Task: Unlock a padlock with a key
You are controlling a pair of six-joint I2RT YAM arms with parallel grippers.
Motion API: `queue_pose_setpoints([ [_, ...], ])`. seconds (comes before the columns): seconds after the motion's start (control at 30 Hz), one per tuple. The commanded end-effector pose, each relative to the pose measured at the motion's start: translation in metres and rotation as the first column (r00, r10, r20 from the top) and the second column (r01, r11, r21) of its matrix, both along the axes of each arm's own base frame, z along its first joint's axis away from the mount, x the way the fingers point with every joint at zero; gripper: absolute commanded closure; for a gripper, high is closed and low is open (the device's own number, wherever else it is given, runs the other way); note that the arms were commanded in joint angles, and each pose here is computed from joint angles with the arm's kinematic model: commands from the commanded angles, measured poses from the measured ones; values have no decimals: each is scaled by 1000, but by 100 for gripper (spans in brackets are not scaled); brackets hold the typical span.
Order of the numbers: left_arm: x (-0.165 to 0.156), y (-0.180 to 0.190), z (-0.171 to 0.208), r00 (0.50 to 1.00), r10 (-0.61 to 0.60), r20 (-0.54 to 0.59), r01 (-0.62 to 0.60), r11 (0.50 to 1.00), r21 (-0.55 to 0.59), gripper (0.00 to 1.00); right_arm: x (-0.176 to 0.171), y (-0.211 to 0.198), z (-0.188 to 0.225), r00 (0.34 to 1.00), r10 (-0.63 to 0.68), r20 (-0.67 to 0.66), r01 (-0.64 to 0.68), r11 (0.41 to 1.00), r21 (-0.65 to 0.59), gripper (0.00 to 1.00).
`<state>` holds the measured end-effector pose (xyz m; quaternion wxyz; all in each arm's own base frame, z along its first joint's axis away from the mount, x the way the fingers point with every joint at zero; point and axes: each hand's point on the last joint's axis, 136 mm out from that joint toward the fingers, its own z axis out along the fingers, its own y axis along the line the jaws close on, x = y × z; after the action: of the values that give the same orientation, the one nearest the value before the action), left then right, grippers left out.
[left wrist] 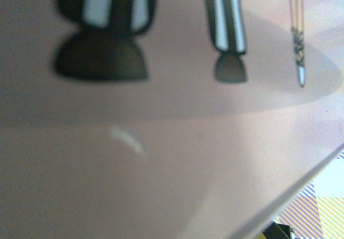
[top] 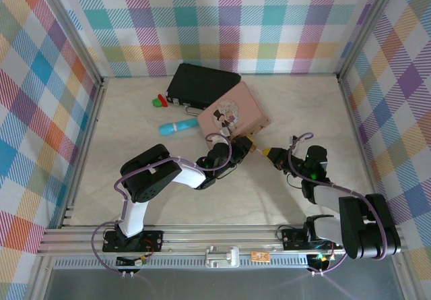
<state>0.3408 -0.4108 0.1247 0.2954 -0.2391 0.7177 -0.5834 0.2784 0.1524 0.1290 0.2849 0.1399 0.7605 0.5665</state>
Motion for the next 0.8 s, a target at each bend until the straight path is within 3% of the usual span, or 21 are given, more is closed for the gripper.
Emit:
queue_pose_setpoints([
  [0.0, -6, -1, -18, 993, -22, -117, 17, 999, -47, 100, 2, 6, 6, 1000, 23, 16, -23, 1000, 0, 100],
  [0.43, -6, 2, -19, 993, -13, -119, 8, 999, -44, 100, 5, 17, 8, 999, 36, 31, -37, 999, 9, 100],
  [0.77, -6, -1, -19, 993, -21, -117, 15, 999, -51, 100, 2, 9, 7, 999, -4, 34, 6, 998, -66, 100],
])
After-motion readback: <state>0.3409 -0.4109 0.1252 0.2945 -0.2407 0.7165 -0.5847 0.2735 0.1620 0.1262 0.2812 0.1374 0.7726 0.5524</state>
